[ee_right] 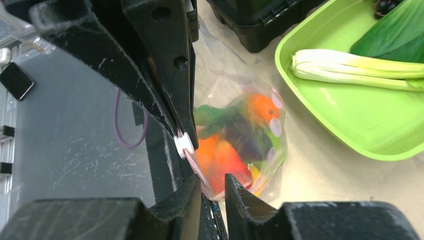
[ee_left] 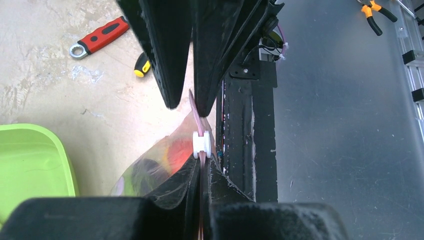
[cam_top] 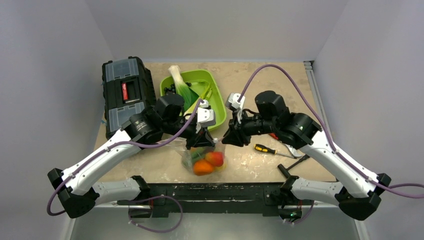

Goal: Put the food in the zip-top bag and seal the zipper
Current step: Zip the zipper food storage bag at the center of the board.

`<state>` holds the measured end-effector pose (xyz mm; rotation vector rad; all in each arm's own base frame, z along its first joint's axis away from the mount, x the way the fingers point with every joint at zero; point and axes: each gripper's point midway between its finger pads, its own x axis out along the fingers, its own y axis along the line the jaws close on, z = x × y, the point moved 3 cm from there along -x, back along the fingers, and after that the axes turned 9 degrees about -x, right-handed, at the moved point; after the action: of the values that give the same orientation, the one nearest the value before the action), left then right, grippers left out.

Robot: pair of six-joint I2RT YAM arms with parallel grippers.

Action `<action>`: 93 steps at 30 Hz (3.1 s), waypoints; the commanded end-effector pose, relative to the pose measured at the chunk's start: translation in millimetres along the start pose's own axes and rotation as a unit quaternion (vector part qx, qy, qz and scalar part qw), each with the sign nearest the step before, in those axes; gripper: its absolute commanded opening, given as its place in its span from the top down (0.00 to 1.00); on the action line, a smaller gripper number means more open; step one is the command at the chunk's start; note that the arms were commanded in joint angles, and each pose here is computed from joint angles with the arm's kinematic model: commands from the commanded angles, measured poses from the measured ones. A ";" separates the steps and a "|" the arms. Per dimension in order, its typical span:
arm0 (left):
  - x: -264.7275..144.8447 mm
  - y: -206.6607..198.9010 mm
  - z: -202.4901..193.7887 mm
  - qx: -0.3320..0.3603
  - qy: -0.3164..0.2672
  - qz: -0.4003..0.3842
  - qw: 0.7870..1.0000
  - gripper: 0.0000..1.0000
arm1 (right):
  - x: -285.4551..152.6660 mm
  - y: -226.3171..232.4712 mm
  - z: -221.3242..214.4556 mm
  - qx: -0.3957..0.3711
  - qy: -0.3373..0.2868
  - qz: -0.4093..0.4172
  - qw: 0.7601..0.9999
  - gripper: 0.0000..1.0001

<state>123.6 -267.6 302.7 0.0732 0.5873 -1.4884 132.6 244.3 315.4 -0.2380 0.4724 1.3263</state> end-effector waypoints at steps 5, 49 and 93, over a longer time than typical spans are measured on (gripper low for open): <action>-1.4 -6.6 15.2 0.017 -0.023 -0.017 0.999 1.00 | 9.6 7.7 8.9 -0.021 0.016 0.043 0.999 0.87; -3.9 4.9 39.8 -0.031 -0.118 -0.034 0.992 0.43 | 19.1 6.0 15.7 -0.017 -0.069 0.019 0.997 1.00; -25.6 16.0 15.9 0.031 -0.043 0.048 0.997 1.00 | -32.7 -45.5 -21.1 0.106 -0.099 -0.271 0.952 1.00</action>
<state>158.9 -262.9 313.9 0.0372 0.4710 -1.3857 161.5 210.5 303.2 -0.0026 0.3649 0.7994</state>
